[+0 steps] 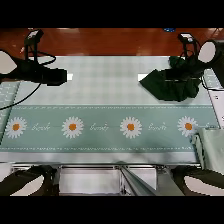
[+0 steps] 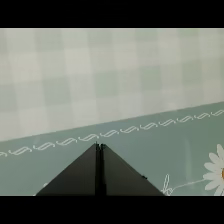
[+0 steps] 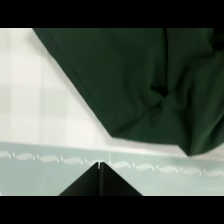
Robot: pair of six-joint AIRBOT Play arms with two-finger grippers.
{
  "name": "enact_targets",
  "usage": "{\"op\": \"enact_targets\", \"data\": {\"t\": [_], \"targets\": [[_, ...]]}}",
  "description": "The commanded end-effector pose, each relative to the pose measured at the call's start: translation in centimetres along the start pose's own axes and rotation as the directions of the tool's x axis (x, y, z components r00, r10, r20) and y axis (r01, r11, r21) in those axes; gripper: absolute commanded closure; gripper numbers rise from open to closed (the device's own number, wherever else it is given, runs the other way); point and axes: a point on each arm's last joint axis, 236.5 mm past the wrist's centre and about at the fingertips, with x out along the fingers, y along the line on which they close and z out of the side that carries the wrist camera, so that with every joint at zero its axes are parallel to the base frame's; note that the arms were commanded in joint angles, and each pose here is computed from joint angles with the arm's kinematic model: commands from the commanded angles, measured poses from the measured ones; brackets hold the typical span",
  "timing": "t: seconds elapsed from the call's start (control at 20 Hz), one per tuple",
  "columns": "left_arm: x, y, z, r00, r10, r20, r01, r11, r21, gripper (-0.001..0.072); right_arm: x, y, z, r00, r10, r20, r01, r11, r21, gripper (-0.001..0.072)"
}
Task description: Fold the shirts.
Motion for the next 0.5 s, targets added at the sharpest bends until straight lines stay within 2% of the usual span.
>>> {"op": "enact_targets", "data": {"t": [0.0,0.05,0.2,0.35,0.45], "targets": [[0.4,0.2,3.0,0.993,0.004,0.119,-0.004,1.000,0.000,0.0444,-0.6,-1.5,5.0,0.976,-0.065,0.210,0.073,0.997,-0.028,0.0549],[0.9,0.6,3.9,0.988,0.014,0.152,-0.014,1.000,-0.001,0.0205,-1.0,-3.1,6.6,0.952,-0.130,0.276,0.143,0.989,-0.029,0.0289],[2.7,1.4,4.5,0.987,0.028,0.160,-0.026,1.000,-0.014,0.0199,-0.9,-9.6,9.5,0.866,-0.334,0.371,0.328,0.941,0.081,0.0294],[4.5,2.1,3.9,0.992,0.038,0.119,-0.035,0.999,-0.029,0.0199,4.3,-16.3,7.2,0.889,-0.392,0.238,0.340,0.912,0.232,0.0295],[5.3,2.6,3.5,0.994,0.044,0.098,-0.040,0.999,-0.036,0.0199,8.5,-19.7,4.3,0.924,-0.362,0.123,0.305,0.892,0.332,0.0295]]}}
